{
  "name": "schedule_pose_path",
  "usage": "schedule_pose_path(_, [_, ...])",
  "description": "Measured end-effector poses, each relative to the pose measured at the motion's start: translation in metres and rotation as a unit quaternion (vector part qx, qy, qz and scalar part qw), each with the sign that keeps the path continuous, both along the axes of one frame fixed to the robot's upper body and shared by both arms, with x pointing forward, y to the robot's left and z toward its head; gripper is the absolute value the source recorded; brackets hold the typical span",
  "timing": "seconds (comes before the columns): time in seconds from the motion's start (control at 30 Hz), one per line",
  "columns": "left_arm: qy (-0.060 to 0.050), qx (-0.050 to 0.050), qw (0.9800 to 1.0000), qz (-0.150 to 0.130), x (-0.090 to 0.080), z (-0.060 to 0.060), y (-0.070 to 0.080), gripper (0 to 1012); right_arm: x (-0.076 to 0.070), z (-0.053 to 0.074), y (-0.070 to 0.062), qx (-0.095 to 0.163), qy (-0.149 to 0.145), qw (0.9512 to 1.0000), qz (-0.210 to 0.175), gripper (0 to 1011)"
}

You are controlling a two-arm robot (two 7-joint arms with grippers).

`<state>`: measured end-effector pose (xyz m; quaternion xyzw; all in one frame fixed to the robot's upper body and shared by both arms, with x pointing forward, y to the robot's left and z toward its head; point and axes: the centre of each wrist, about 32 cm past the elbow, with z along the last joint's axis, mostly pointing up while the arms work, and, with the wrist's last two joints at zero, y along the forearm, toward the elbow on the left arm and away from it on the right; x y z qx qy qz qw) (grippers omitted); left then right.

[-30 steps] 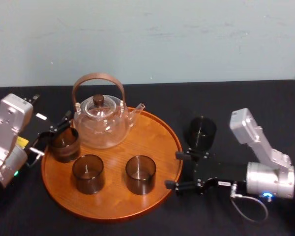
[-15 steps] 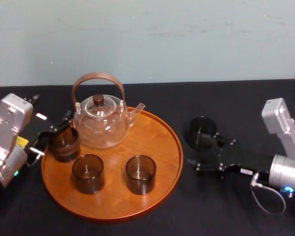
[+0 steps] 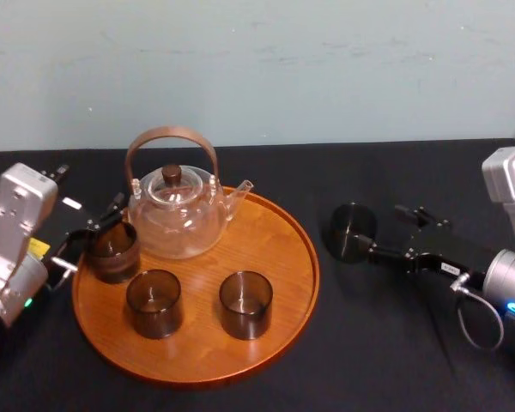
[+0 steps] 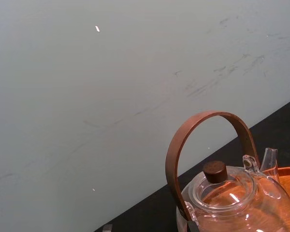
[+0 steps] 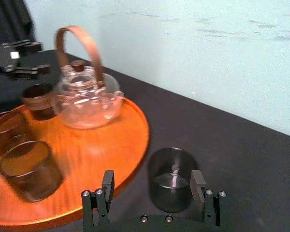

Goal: Pick up the glass from the table and place it on the tray.

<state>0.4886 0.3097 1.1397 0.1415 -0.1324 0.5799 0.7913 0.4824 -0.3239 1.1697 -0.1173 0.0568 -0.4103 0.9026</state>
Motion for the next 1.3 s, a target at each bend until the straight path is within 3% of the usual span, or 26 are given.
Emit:
schedule_pose_path(0.43, [0.000, 0.000, 1.0000, 0.000, 0.000, 0.000, 0.000, 1001, 0.006, -0.002, -0.004, -0.011, 0.027, 0.9987, -0.041, 1002])
schedule_pose_path(1.3, [0.000, 0.000, 1.0000, 0.000, 0.000, 0.000, 0.000, 1001, 0.040, -0.014, 0.014, -0.037, 0.062, 0.9970, -0.028, 1002])
